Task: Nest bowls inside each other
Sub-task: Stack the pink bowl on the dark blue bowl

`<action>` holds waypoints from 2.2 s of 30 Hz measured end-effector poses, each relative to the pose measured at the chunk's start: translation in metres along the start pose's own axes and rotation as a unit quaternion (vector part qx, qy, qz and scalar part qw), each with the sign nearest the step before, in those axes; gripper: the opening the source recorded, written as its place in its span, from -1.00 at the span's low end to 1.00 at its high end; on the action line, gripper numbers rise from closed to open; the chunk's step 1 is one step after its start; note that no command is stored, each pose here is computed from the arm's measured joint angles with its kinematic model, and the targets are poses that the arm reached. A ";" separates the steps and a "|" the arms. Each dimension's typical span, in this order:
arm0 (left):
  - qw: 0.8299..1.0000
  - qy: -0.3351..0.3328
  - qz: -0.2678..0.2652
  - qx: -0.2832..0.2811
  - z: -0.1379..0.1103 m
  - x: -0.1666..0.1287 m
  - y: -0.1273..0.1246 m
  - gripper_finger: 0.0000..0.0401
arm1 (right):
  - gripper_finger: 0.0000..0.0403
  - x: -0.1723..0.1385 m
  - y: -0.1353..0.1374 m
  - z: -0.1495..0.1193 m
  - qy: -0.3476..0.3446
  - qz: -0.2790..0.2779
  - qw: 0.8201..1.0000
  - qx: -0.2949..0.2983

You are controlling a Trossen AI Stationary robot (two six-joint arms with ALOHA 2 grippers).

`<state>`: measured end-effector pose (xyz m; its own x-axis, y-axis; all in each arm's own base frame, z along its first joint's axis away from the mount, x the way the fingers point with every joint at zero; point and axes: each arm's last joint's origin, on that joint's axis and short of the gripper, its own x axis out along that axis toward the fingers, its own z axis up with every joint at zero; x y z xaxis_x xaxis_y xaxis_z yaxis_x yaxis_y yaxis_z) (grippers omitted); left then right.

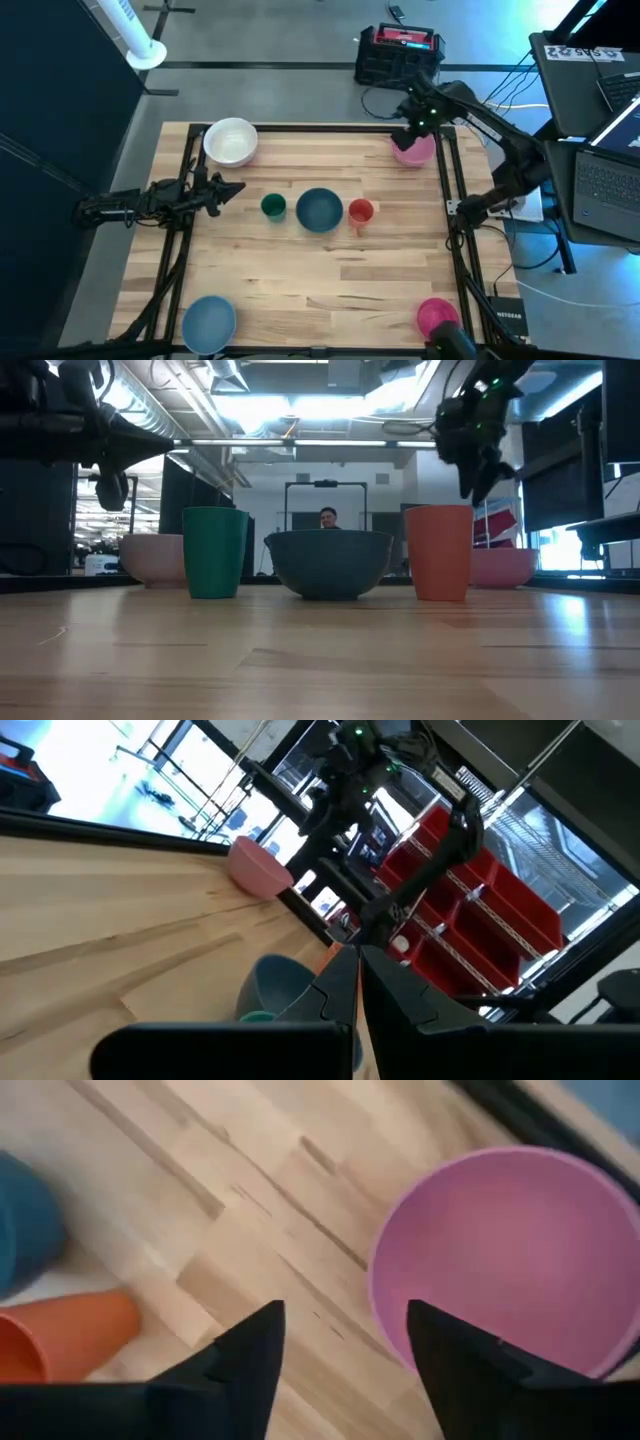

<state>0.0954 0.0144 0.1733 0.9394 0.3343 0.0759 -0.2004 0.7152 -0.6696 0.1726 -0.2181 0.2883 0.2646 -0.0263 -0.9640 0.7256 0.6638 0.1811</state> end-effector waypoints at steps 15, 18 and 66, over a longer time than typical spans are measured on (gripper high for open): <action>1.000 0.010 0.007 0.025 -0.002 0.000 0.002 -1.00 | 0.04 0.061 0.001 0.018 0.087 -0.082 0.992 -0.049; 1.000 0.010 0.007 0.025 -0.002 0.000 0.002 -1.00 | 0.03 0.073 -0.002 0.013 0.090 -0.081 0.992 -0.045; 0.999 -0.019 0.043 0.014 0.004 0.001 0.008 -1.00 | -1.00 0.014 0.288 -0.035 -0.165 0.171 0.880 -0.412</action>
<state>0.0939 0.0229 0.1706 0.9072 0.4180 0.0484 -0.2875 0.6997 -0.6540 0.3632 -0.0015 0.3203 0.6462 0.1560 -0.7471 -0.1040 0.9877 0.1164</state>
